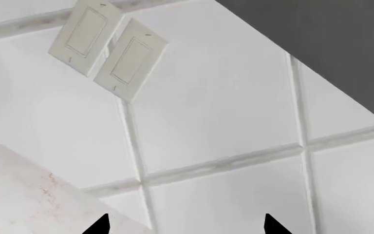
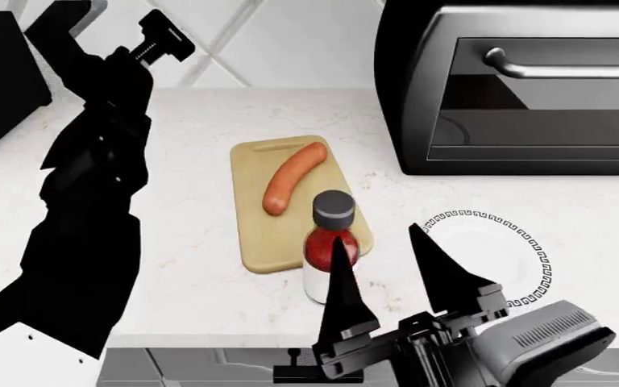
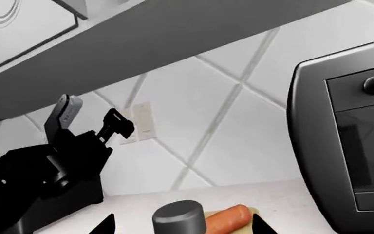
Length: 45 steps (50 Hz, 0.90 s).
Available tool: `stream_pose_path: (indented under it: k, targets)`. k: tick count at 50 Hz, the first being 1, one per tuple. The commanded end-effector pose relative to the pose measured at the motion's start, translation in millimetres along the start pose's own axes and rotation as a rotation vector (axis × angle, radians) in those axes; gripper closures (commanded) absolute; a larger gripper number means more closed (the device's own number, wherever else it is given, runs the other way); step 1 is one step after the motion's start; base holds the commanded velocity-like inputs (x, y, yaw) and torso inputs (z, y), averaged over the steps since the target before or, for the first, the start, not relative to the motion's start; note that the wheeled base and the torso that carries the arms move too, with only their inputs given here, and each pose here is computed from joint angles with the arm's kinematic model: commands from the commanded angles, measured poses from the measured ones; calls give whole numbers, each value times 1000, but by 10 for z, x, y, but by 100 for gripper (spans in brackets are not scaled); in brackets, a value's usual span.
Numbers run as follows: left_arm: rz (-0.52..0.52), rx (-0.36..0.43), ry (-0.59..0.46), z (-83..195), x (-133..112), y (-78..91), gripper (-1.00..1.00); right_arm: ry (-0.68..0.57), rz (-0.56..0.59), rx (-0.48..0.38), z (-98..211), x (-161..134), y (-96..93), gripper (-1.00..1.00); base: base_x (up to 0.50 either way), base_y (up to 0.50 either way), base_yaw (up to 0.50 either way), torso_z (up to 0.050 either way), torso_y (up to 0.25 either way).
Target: Pick the sausage from the plate and place it on the cutting board. Then pick the condiment bottle from the cabinet and place it next to the cutting board.
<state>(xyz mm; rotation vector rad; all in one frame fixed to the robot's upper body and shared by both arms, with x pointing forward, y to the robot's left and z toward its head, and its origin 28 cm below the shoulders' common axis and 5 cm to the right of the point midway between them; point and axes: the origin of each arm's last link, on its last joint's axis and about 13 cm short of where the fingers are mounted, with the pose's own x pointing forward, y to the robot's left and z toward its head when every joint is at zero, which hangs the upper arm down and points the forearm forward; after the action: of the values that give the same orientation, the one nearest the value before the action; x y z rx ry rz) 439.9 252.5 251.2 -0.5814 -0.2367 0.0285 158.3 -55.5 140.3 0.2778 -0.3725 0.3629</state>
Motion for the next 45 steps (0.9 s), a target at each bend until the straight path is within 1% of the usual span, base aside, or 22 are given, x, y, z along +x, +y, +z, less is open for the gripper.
stream_pose_path:
  k: [1, 3, 8, 12, 18, 21, 23, 28, 35, 40, 45]
  targets:
    - [-162, -7, -83, 270, 90, -255, -100, -40, -12, 0, 132, -44, -43, -100, 0, 0, 0, 0, 0]
    - [-175, 13, -99, 325, 84, -279, -100, -47, -16, -2, 158, -46, -62, -100, 0, 0, 0, 0, 0]
    - [-198, 37, -117, 485, -135, -324, -100, -62, -27, -6, 233, -49, -112, -100, 0, 0, 0, 0, 0]
    - [-213, 89, -115, 532, -292, -361, -100, -69, -31, -13, 282, -57, -129, -100, 0, 0, 0, 0, 0]
    - [-259, 167, -138, 528, -641, -387, -100, -79, -34, -17, 314, -50, -153, -100, 0, 0, 0, 0, 0]
    - [-280, 185, -140, 511, -798, -365, -100, -88, -31, -19, 340, -38, -158, -100, 0, 0, 0, 0, 0]
    - [-290, 192, -132, 501, -871, -343, -100, -92, -30, -19, 350, -31, -162, -100, 0, 0, 0, 0, 0]
    - [-311, 242, -102, 463, -996, -314, -100, -108, -43, -23, 390, -16, -192, -100, 0, 0, 0, 0, 0]
    - [-355, 260, -112, 419, -1203, -281, -100, -130, -52, -18, 446, 6, -235, -100, 0, 0, 0, 0, 0]
    - [-375, 227, -144, 398, -1370, -226, -100, -132, -38, -2, 468, 20, -255, -100, 0, 0, 0, 0, 0]
    - [-390, 221, -168, 368, -1531, -171, -100, -132, -20, 1, 505, 54, -264, -100, 0, 0, 0, 0, 0]
